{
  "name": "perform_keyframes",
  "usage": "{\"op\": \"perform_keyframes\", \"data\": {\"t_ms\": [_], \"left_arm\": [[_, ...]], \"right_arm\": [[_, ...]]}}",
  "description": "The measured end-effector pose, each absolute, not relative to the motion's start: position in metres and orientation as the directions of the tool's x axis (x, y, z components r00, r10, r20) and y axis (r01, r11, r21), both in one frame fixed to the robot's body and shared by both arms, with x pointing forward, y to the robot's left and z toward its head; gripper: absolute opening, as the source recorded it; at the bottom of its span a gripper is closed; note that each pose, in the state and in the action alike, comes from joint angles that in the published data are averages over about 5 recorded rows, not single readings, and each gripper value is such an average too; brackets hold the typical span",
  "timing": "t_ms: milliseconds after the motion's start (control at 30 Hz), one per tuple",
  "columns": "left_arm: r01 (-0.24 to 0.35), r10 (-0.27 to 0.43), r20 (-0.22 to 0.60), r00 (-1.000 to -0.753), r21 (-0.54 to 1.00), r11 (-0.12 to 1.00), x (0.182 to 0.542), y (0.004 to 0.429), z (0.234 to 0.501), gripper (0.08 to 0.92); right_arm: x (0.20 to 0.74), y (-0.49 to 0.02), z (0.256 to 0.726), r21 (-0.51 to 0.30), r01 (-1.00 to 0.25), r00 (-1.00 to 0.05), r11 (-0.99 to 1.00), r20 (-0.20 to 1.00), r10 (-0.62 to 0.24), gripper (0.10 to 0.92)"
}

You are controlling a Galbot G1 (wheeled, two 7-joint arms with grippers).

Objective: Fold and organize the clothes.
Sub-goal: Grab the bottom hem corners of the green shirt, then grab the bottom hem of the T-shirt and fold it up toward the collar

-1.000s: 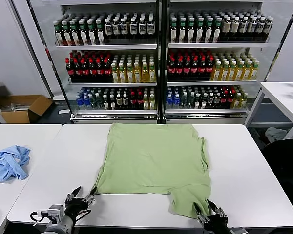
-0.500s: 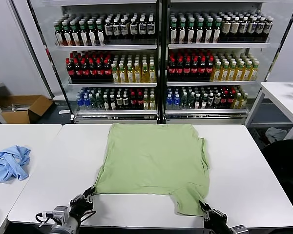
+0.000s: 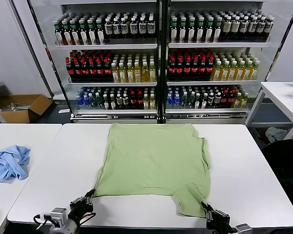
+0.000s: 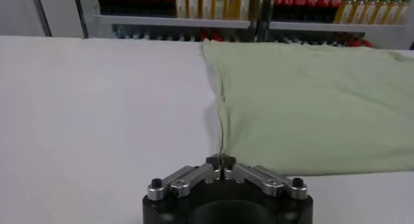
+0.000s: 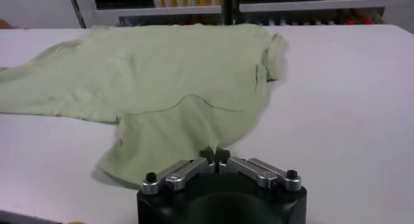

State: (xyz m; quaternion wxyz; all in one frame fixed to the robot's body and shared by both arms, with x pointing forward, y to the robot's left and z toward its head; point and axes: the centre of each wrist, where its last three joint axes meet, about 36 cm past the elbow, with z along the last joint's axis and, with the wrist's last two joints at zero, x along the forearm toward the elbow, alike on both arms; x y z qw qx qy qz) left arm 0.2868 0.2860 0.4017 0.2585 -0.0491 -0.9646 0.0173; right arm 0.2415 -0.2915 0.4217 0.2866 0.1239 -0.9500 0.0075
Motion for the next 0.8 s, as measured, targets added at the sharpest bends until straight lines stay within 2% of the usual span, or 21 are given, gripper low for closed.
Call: {"op": "perform_keyframes", "data": {"t_ms": [333,567,667,800], "left_arm": [[0.102,0.102,0.521,-0.848,-0.028,0.994,0.249,0.289,0.431,0.083],[0.095,0.102,0.527,-0.844,-0.04,0.995,0.236,0.286,0.437,0.085],[0.08,0.101,0.519,-0.849,-0.062,0.995,0.239,0.285,0.438,0.128],[0.061,0.099,0.504,-0.858,-0.092,0.994,0.248,0.281,0.436,0.239]], "right_arm": [[0.234,-0.294,0.444,0.068,-0.28,-0.786,0.958,0.557,-0.269,0.109],[0.235,-0.297,0.448,0.062,-0.284,-0.788,0.957,0.553,-0.27,0.109],[0.235,-0.298,0.448,0.061,-0.285,-0.787,0.956,0.555,-0.27,0.109],[0.236,-0.3,0.447,0.057,-0.284,-0.788,0.957,0.556,-0.266,0.109]]}}
